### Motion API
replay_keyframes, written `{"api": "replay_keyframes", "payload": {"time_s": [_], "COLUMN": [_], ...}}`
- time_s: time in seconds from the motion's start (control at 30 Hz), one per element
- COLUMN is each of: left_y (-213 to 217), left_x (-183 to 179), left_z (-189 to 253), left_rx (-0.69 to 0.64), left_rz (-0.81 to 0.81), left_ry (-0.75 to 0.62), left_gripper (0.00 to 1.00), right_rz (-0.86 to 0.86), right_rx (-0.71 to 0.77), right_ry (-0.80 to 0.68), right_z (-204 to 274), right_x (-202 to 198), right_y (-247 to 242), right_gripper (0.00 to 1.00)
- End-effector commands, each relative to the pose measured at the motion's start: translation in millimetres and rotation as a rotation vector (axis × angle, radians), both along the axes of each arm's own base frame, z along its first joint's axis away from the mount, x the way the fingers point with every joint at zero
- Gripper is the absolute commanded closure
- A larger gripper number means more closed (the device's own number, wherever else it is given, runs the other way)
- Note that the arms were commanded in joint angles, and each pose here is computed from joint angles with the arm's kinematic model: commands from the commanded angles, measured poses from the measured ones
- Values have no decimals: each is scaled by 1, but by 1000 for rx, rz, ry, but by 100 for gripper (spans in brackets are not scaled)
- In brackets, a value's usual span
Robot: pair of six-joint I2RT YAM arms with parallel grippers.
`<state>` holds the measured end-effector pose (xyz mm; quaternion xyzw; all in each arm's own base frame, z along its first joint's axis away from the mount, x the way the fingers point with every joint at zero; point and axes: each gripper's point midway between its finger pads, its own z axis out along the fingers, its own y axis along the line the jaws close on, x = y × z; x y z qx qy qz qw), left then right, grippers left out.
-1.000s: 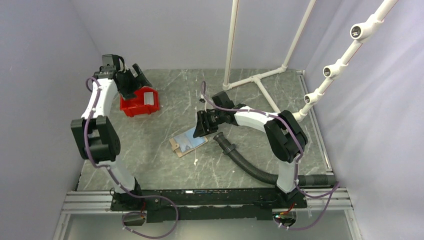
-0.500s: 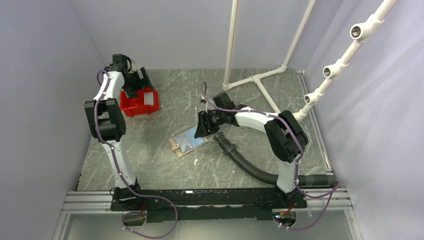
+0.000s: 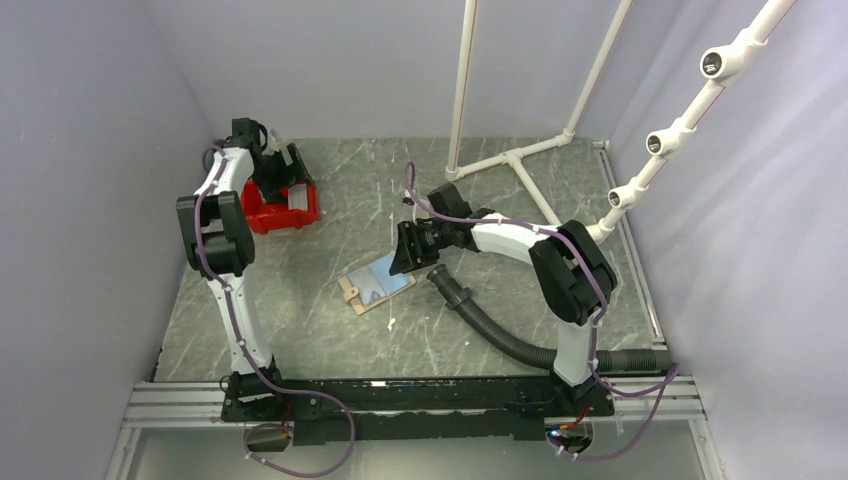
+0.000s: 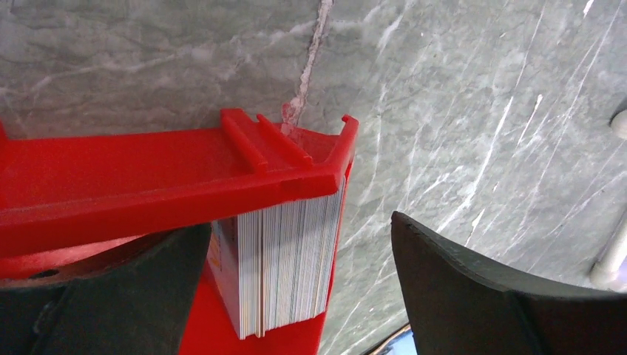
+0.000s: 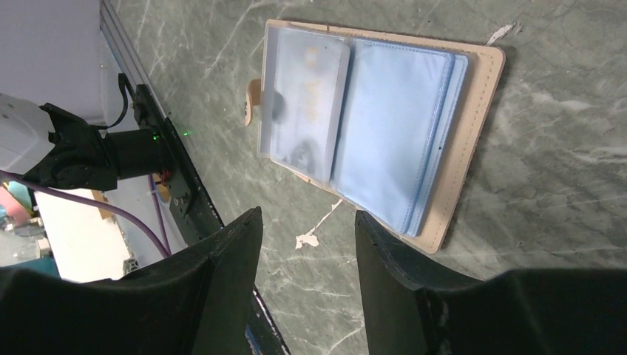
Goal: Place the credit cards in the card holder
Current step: Pick up the credit card from the storage box.
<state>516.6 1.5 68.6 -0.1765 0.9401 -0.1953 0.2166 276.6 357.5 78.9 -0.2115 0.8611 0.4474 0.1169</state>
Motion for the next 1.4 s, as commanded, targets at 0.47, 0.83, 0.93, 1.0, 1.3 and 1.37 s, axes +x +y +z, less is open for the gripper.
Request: {"api": "replay_keyframes", "payload": {"time_s": [0.47,0.83,0.93,1.0,1.3,1.37], "left_y": [-13,-11,-10,-10,-6,-3], "left_x": [1,0,-1,-2,-1,-2], "left_z": [36,49,44,40,41,42], "left_rx": [-141,-122,-121,-122,-95,-75], "left_rz": [-23,-32,-27,-24,-21,-17], "left_ry": [-121,-149,-130,-113,-117,-114], "left_gripper": [25,33,38,43,61,67], "right_rz": [11,13,13,13,17,19], "right_rx": [36,40,37,37,41,43], "right_ry": [-41,-29,-29,-29,-20,-20], "right_z": [6,3,3,3,2,2], "right_x": [8,8,8,9,8,8], "right_y": [4,6,5,6,7,7], "right_gripper": [48,48,48,48,48,48]}}
